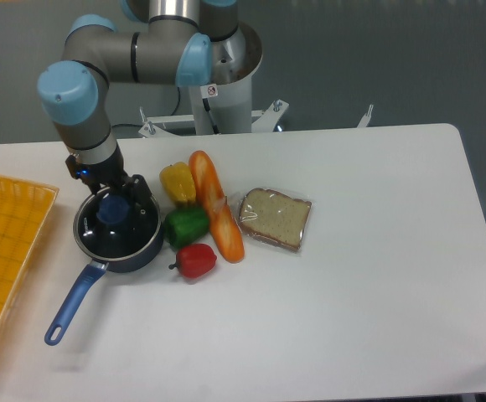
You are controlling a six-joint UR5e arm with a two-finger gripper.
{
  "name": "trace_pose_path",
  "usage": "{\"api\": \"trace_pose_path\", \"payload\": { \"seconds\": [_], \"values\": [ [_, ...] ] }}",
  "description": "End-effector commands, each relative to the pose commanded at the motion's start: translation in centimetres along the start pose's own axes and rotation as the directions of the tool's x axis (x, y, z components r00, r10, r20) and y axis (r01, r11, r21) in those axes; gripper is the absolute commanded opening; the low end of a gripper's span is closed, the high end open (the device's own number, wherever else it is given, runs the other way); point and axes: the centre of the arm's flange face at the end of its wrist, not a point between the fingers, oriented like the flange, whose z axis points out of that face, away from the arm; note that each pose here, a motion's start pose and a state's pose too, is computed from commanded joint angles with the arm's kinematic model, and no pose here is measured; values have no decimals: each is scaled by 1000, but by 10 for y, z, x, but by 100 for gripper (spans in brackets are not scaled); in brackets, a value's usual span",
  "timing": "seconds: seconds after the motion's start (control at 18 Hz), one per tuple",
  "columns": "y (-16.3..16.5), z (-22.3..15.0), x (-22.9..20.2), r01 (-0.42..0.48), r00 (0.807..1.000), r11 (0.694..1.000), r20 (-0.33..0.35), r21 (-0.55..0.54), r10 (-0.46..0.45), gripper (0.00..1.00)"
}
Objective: Open the lid
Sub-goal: 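Lower the gripper onto the blue knob of the glass lid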
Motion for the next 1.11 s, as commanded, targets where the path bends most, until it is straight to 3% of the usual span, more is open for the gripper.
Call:
{"api": "trace_pose_path", "payload": {
  "seconds": [1.11],
  "values": [
    [-11,17,-3,18,1000,1000,-1,-14,-18,100]
  ]
}}
